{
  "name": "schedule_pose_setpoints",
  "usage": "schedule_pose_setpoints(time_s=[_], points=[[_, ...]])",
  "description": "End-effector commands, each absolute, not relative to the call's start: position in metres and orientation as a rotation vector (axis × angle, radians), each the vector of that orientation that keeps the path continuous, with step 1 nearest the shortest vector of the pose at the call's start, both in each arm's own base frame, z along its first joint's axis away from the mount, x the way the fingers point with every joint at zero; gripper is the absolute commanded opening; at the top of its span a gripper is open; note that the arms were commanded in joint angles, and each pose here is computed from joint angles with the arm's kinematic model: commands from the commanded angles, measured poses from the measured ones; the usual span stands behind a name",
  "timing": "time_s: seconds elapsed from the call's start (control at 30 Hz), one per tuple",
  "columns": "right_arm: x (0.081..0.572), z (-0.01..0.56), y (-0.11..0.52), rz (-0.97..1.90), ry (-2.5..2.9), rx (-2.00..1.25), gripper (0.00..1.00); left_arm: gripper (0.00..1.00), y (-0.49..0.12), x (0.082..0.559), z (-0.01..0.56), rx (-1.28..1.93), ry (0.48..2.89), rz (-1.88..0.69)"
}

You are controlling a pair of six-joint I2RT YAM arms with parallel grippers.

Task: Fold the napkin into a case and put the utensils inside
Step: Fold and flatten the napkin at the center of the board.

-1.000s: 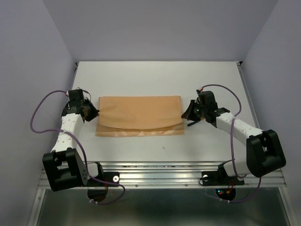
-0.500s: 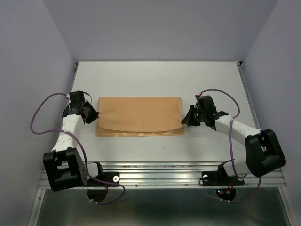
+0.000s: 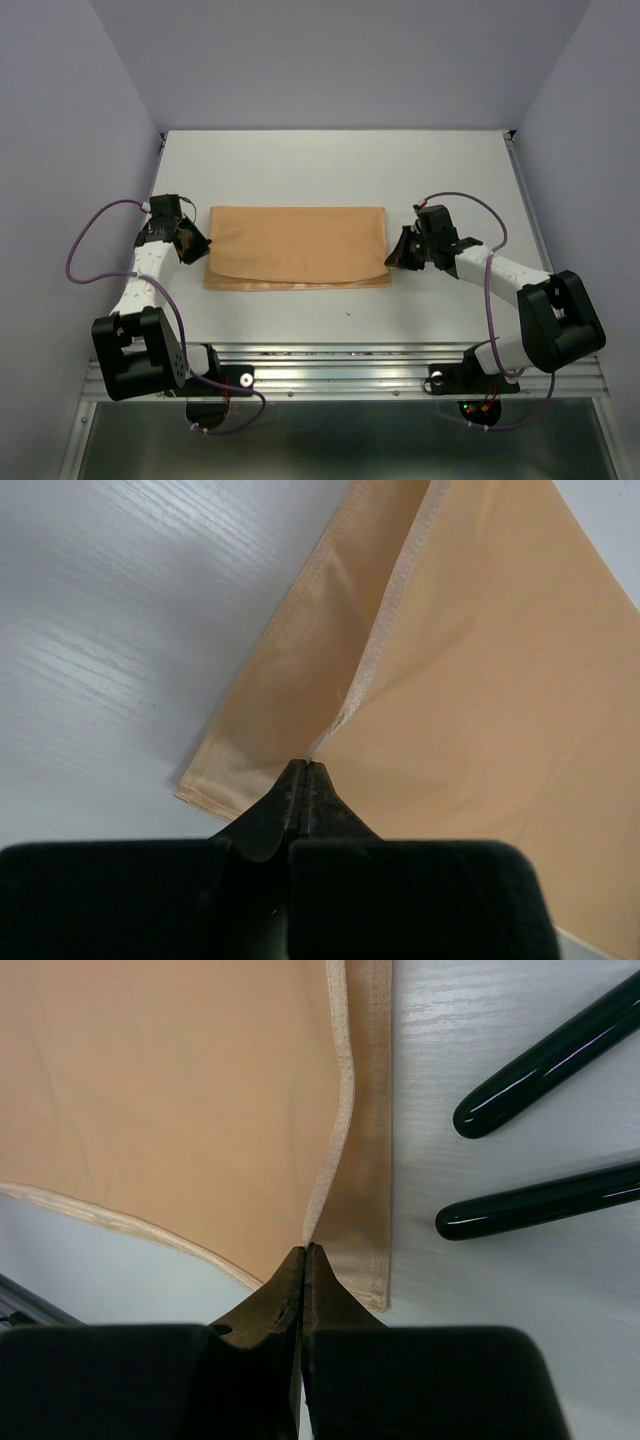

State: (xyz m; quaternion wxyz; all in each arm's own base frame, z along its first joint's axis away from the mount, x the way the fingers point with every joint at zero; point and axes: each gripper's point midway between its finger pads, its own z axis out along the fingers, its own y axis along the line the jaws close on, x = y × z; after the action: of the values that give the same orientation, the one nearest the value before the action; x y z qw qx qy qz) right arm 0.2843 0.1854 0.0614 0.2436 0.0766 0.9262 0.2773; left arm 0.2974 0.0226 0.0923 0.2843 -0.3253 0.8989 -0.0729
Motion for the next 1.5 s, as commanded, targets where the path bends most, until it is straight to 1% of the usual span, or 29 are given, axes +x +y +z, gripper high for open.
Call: schedule_pose_setpoints(time_s=[0.0,0.63,0.97,1.47], points=[[0.286,0.063,0.189,0.772,2.505,0.184,0.01,0.0,0.03,0.297,0.09,-0.899,2.385,-0.163],[0.282,0.09,0.192,0.779,2.45,0.102,0.01,0.0,0.042,0.297,0.11,-0.899,2.34,-0.121],[0.271,0.079,0.196,0.787,2.486,0.071,0.01,0.0,0.042,0.292,0.103,-0.902,2.352,-0.12],[0.269,0.065,0.196,0.769,2.515,0.088,0.01,0.0,0.038,0.293,0.096,-0.888,2.382,-0.145]])
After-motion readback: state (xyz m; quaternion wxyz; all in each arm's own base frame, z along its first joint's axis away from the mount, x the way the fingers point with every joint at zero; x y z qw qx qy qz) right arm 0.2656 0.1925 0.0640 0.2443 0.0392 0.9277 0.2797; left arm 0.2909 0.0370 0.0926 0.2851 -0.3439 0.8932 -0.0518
